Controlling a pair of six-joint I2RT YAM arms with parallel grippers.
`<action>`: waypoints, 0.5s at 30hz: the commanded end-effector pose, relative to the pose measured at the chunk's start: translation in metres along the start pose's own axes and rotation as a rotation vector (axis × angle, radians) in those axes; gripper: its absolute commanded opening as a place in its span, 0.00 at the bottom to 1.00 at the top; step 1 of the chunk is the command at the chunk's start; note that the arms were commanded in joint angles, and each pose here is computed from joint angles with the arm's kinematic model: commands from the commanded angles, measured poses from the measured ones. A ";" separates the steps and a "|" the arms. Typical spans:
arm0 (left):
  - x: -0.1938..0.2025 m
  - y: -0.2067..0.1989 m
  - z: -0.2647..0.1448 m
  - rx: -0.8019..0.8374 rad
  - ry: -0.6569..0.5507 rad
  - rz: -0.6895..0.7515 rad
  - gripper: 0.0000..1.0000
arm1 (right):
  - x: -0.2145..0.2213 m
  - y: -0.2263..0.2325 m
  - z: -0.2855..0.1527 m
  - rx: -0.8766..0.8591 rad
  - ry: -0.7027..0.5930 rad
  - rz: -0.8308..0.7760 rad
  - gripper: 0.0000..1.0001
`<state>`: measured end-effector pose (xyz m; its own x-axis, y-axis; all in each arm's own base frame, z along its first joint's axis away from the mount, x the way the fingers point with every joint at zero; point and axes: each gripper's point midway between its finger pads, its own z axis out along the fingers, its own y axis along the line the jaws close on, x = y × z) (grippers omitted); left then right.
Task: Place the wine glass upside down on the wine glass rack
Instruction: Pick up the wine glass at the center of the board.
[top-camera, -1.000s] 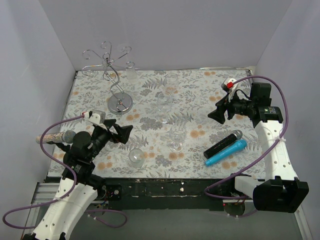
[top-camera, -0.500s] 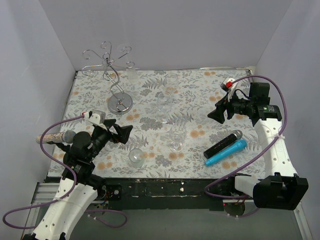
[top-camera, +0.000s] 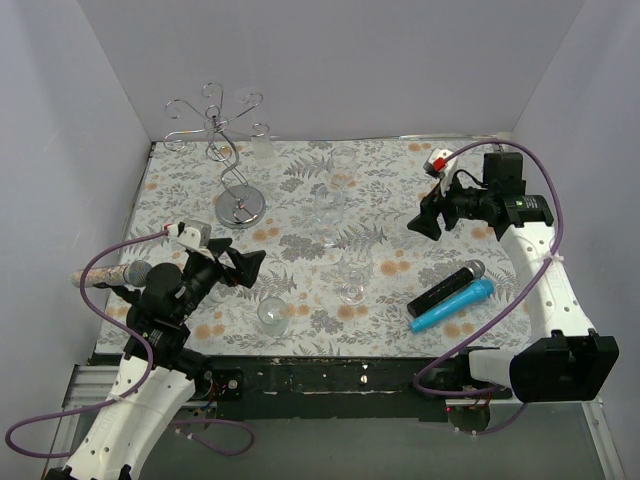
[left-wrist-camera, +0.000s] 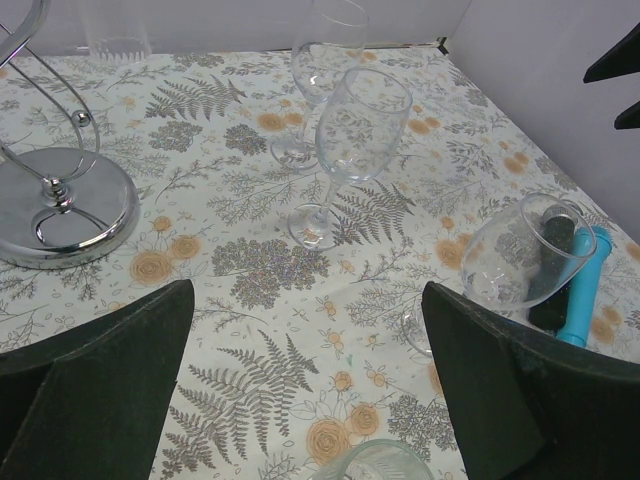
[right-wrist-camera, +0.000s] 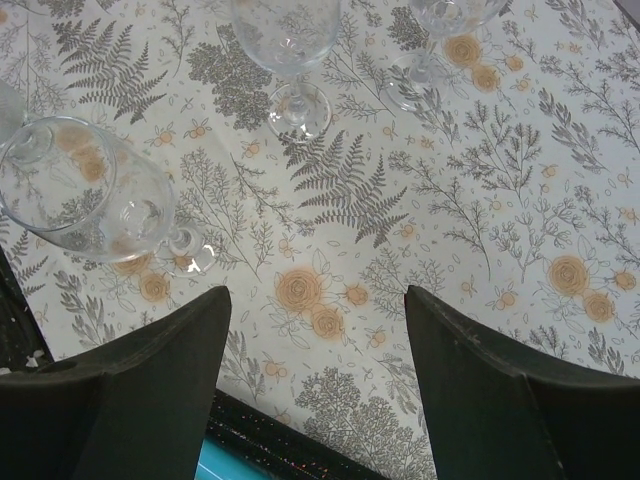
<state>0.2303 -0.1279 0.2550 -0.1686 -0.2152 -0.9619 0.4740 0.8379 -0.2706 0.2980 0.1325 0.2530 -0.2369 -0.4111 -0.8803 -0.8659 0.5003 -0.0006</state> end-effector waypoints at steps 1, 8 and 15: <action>0.000 0.002 -0.001 -0.005 -0.010 0.016 0.98 | -0.015 0.000 -0.003 0.007 -0.006 -0.056 0.79; 0.000 0.002 0.000 -0.008 -0.009 0.017 0.98 | -0.022 -0.002 0.001 0.013 0.001 -0.096 0.79; 0.000 0.003 0.000 -0.010 -0.008 0.018 0.98 | -0.029 -0.003 0.005 0.000 -0.005 -0.118 0.79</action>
<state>0.2309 -0.1272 0.2547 -0.1671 -0.2137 -0.9625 0.4703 0.8407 -0.2683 0.3040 0.1427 0.2609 -0.1840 -0.4573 -0.8701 -0.8824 0.4668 -0.0587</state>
